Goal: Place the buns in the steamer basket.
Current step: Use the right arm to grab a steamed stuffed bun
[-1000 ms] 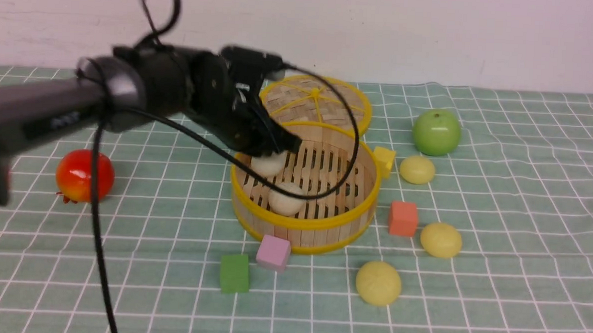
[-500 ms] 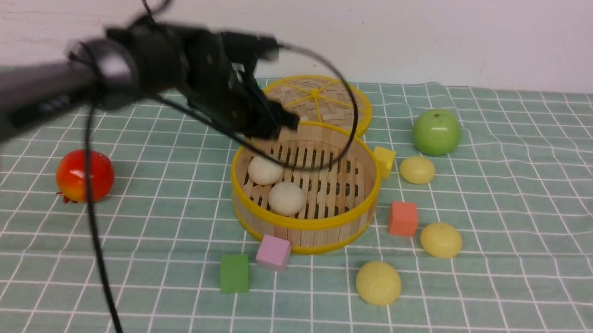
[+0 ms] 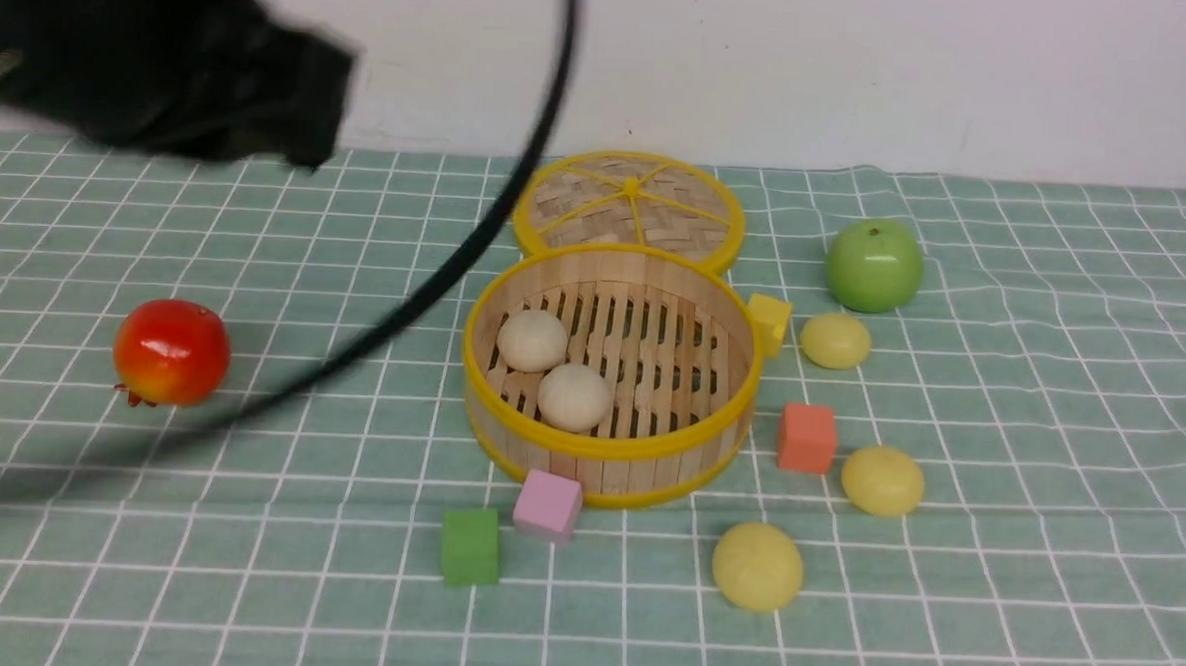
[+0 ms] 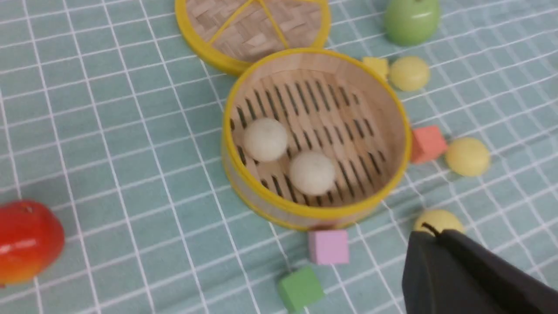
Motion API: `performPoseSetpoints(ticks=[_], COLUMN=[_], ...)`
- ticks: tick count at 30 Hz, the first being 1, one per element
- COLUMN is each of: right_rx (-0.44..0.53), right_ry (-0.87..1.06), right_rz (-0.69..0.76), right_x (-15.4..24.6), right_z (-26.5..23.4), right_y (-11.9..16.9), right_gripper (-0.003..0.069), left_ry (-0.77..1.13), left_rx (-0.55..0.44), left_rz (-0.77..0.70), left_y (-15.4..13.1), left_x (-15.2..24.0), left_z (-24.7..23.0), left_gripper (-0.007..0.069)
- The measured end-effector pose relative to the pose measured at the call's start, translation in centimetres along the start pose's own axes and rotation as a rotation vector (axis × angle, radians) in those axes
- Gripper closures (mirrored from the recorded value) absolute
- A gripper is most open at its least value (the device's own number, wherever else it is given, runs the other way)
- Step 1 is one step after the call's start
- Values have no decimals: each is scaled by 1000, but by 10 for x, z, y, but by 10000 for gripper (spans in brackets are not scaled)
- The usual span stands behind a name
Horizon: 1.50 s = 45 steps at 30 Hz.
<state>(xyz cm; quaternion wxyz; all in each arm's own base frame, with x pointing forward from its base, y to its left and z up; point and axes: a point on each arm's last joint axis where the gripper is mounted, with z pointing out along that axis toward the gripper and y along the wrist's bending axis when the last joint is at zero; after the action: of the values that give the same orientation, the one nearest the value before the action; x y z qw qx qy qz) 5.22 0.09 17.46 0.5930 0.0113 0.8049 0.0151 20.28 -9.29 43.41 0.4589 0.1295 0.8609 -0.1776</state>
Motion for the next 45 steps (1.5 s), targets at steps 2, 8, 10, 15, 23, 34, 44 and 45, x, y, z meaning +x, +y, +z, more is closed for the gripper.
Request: performPoseSetpoints(ticks=[2,8,10,15,23,34,44,45], right_rx=[0,0,0,0,0,-22,-159,-169], right_ry=[0,0,0,0,0,-46,-343,-338], right_rz=[0,-1,-1,-1,-1,104,807,823], right_x=[0,0,0,0,0,-2,-30,-31], right_z=[0,0,0,0,0,1,-5,-5], right_y=[0,0,0,0,0,2,1,1], right_gripper=[419,419,419,419,419,419,419,419], left_ry=[-74,-263,-318,-497,-590,-581,-577,-575], left_rx=[14,22,26,55,89,92,91,91], left_rz=[-21,-57,-77,-127,-170,-175,-177,-178], left_y=[3,18,24,33,37,37,37,37], left_x=[37,139,170,221,243,244,245,246], left_z=[-20,-43,-42,-47,-51,-50,-49,-49], left_gripper=[639,639,639,639,639,639,638,638])
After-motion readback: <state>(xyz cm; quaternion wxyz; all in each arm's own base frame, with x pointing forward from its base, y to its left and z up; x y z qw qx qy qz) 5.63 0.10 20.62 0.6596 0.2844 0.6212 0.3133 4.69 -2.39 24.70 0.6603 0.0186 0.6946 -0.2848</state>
